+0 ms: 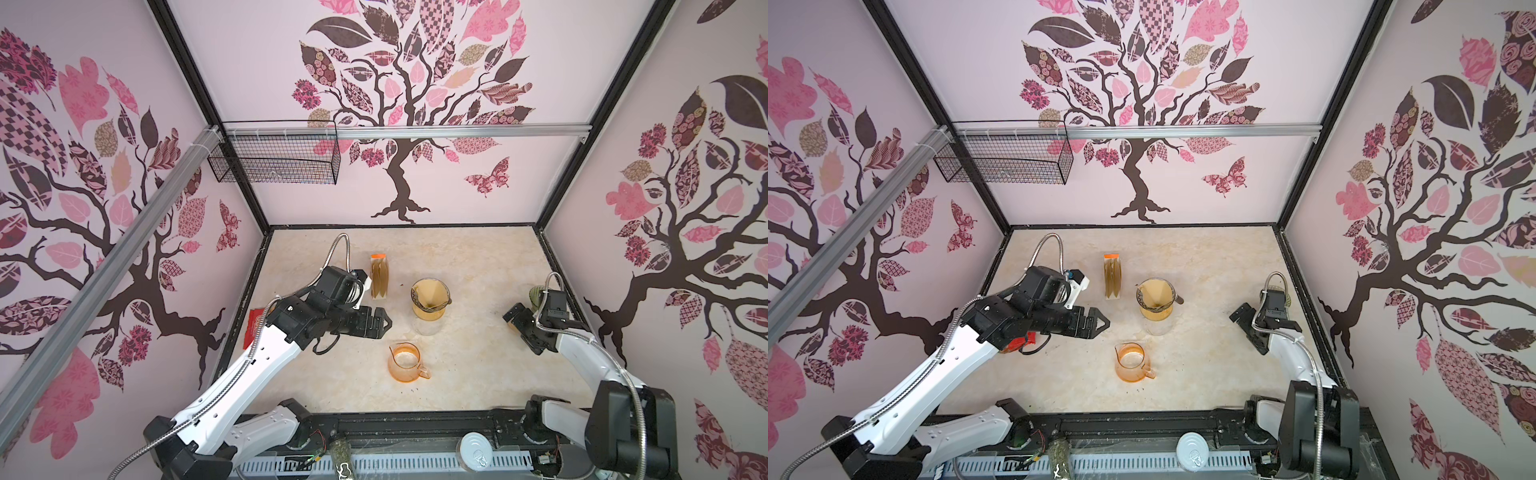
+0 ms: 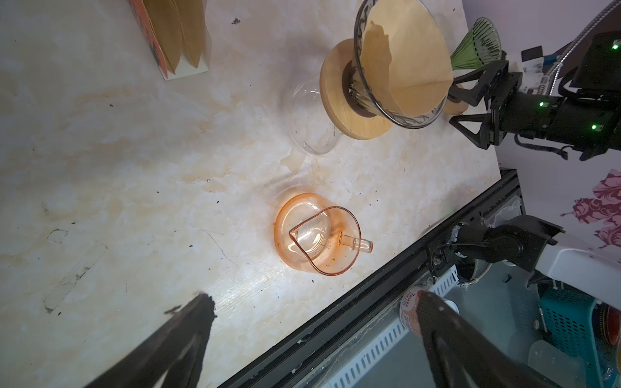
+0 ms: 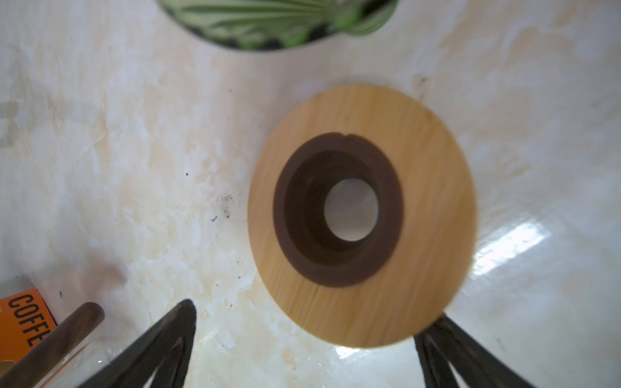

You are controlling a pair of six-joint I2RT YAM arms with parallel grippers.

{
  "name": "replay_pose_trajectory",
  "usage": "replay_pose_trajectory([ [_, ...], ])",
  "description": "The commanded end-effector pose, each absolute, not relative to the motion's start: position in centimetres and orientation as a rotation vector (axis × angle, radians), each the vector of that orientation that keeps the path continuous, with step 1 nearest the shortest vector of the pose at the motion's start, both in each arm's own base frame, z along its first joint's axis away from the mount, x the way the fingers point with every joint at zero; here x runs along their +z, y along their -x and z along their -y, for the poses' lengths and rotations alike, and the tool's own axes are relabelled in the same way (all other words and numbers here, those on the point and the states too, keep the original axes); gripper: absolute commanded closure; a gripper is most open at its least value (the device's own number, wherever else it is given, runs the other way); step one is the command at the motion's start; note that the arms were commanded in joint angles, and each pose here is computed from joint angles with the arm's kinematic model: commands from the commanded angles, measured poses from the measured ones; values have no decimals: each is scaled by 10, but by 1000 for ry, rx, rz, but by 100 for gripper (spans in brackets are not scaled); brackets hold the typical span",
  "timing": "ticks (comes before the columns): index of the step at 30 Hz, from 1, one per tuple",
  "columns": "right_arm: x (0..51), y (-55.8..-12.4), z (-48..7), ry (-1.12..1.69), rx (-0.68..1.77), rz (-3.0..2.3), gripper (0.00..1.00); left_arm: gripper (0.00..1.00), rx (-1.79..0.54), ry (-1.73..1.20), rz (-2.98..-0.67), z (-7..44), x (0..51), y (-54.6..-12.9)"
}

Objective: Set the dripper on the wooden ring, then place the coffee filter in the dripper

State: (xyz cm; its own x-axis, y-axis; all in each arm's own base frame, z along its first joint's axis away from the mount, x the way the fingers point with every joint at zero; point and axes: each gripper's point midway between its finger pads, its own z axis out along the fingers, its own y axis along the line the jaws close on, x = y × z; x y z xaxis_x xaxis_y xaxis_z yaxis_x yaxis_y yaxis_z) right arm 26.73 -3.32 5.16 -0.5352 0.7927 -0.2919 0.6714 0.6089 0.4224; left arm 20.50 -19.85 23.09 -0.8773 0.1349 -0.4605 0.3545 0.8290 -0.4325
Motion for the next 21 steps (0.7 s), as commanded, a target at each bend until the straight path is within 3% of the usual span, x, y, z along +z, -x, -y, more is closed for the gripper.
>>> replay_pose_trajectory([
  [1,52,-256,45,-1240,358,-2321,0,2,-745,-363,-2583,198,230,-203],
  [10,59,-257,70,-1280,332,-2196,0,2,-761,-361,-2580,198,232,-200],
  [21,59,-280,74,-1236,506,-2049,0,2,-763,-357,-2573,196,235,-198],
])
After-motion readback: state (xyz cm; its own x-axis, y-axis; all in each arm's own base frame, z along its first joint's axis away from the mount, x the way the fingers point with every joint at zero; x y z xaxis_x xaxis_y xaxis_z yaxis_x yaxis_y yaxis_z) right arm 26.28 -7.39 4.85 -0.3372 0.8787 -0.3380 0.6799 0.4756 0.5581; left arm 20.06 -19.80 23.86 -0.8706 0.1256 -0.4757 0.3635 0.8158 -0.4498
